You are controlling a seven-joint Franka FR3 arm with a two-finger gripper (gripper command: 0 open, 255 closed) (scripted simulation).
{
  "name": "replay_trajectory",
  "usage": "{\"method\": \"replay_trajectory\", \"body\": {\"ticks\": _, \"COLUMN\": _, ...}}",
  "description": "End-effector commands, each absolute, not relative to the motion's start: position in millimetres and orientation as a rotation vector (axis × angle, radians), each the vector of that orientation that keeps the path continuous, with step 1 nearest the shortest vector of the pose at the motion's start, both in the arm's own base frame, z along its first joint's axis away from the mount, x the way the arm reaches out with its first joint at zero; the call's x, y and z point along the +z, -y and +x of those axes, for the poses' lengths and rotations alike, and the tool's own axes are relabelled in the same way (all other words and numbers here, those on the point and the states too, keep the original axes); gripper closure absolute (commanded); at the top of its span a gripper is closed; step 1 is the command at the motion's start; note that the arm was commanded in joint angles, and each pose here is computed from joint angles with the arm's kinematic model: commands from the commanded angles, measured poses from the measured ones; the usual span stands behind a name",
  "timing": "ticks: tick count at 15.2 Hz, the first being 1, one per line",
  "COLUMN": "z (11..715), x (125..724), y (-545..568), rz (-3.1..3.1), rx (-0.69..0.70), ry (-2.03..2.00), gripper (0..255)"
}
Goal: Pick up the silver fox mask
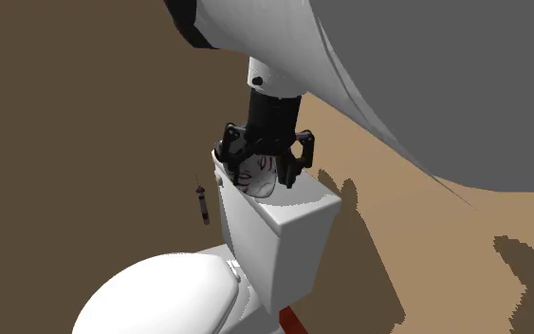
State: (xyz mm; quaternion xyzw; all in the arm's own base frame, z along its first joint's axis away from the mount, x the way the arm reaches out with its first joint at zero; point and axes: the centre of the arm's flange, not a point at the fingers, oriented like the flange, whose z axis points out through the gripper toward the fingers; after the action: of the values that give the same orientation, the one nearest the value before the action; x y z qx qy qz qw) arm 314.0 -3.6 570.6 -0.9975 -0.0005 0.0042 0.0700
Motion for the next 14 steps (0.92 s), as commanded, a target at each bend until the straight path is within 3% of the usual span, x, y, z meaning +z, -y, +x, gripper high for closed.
{"method": "replay_trajectory", "body": {"ticks": 1, "z": 314, "x": 571, "y": 4, "rz": -3.002, "rx": 0.013, "ry": 0.002, "gripper": 0}}
{"method": "replay_trajectory", "body": {"ticks": 14, "z": 468, "x": 540, "y": 34, "rz": -3.014, "rx": -0.109, "ry": 0.455, "gripper": 0}}
